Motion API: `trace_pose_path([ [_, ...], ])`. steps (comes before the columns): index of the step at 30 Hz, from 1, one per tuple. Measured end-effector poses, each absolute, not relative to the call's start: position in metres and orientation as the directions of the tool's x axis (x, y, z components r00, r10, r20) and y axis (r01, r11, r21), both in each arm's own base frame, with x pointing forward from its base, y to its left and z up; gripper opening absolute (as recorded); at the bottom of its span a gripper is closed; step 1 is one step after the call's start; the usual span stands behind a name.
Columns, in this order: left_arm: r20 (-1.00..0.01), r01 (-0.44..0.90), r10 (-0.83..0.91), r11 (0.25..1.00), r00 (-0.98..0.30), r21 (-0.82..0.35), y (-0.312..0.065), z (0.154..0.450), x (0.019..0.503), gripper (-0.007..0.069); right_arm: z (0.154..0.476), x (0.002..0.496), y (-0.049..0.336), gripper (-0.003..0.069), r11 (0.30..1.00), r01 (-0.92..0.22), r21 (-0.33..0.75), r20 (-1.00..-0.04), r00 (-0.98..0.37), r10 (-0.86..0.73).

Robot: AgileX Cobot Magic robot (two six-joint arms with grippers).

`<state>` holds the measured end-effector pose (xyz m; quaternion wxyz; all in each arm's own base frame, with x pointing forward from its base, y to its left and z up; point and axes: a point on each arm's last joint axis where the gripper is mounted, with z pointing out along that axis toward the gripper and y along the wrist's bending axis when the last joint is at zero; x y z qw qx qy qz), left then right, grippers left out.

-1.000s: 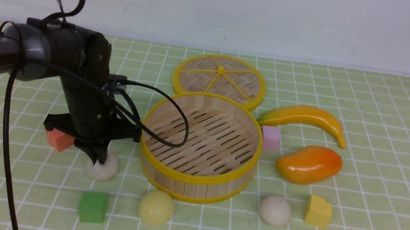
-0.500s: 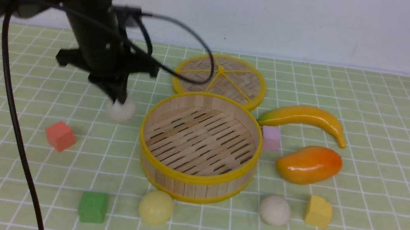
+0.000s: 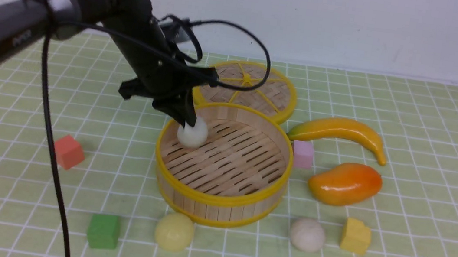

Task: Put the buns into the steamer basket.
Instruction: Use the left arm to put the steamed stuffed bun into the steamer, then use the left arm to grab a steamed stuffed bun

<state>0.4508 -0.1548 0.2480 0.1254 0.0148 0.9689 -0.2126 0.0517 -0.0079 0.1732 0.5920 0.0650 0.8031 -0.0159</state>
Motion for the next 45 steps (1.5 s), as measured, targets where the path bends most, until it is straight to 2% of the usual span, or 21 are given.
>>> trace_pose_path([
  [6, -0.192, 0.008, -0.074, 0.919, -0.979, -0.393, -0.154, 0.229, 0.455, 0.0040, 0.173, 0.052, -0.008, 0.0239, 0.991, 0.123, 0.051, -0.953, -0.291, 0.086],
  [10, -0.176, 0.004, -0.066, 0.928, -0.982, -0.371, -0.152, 0.229, 0.453, 0.0100, 0.173, 0.052, -0.008, 0.0239, 0.991, 0.122, 0.048, -0.953, -0.291, 0.083],
  [13, -0.150, 0.010, -0.045, 0.937, -0.988, -0.349, -0.149, 0.235, 0.447, 0.0174, 0.173, 0.052, -0.008, 0.0239, 0.991, 0.122, 0.048, -0.953, -0.291, 0.083],
  [17, -0.205, 0.034, -0.041, 0.936, -0.978, -0.349, -0.145, 0.269, 0.434, 0.0240, 0.173, 0.052, -0.008, 0.0239, 0.991, 0.122, 0.048, -0.953, -0.291, 0.083],
  [19, -0.237, 0.046, -0.042, 0.933, -0.971, -0.356, -0.142, 0.290, 0.422, 0.0251, 0.173, 0.052, -0.008, 0.0239, 0.991, 0.122, 0.048, -0.953, -0.291, 0.083],
  [20, -0.270, 0.061, -0.042, 0.930, -0.962, -0.363, -0.138, 0.312, 0.408, 0.0253, 0.173, 0.052, -0.008, 0.0239, 0.991, 0.122, 0.048, -0.953, -0.291, 0.083],
  [21, -0.274, 0.062, -0.043, 0.929, -0.961, -0.364, -0.137, 0.315, 0.406, 0.0253, 0.173, 0.052, -0.008, 0.0239, 0.991, 0.122, 0.048, -0.953, -0.291, 0.083],
  [22, -0.298, 0.076, -0.039, 0.927, -0.954, -0.366, -0.133, 0.330, 0.391, 0.0252, 0.173, 0.052, -0.008, 0.0239, 0.991, 0.122, 0.048, -0.953, -0.291, 0.083],
  [26, -0.301, 0.087, -0.029, 0.927, -0.953, -0.364, -0.123, 0.348, 0.352, 0.0252, 0.173, 0.052, -0.008, 0.0239, 0.991, 0.122, 0.048, -0.953, -0.291, 0.083],
  [29, -0.264, 0.083, -0.015, 0.931, -0.964, -0.355, -0.120, 0.343, 0.329, 0.0252, 0.173, 0.052, -0.008, 0.0239, 0.991, 0.122, 0.048, -0.953, -0.291, 0.083],
  [33, -0.121, 0.061, 0.024, 0.949, -0.992, -0.310, -0.134, 0.307, 0.292, 0.0252, 0.173, 0.052, -0.008, 0.0239, 0.991, 0.122, 0.048, -0.953, -0.291, 0.083],
  [35, -0.102, 0.062, 0.035, 0.960, -0.994, -0.273, -0.147, 0.289, 0.286, 0.0252, 0.173, 0.052, -0.008, 0.0239, 0.991, 0.122, 0.048, -0.953, -0.291, 0.083],
  [41, -0.186, 0.104, 0.071, 0.980, -0.980, -0.170, -0.191, 0.251, 0.292, 0.0252, 0.173, 0.052, -0.008, 0.0239, 0.991, 0.122, 0.048, -0.953, -0.291, 0.083],
  [45, -0.166, 0.115, 0.092, 0.985, -0.982, -0.131, -0.201, 0.229, 0.298, 0.0251, 0.173, 0.052, -0.008, 0.0239, 0.991, 0.122, 0.048, -0.953, -0.291, 0.083],
])
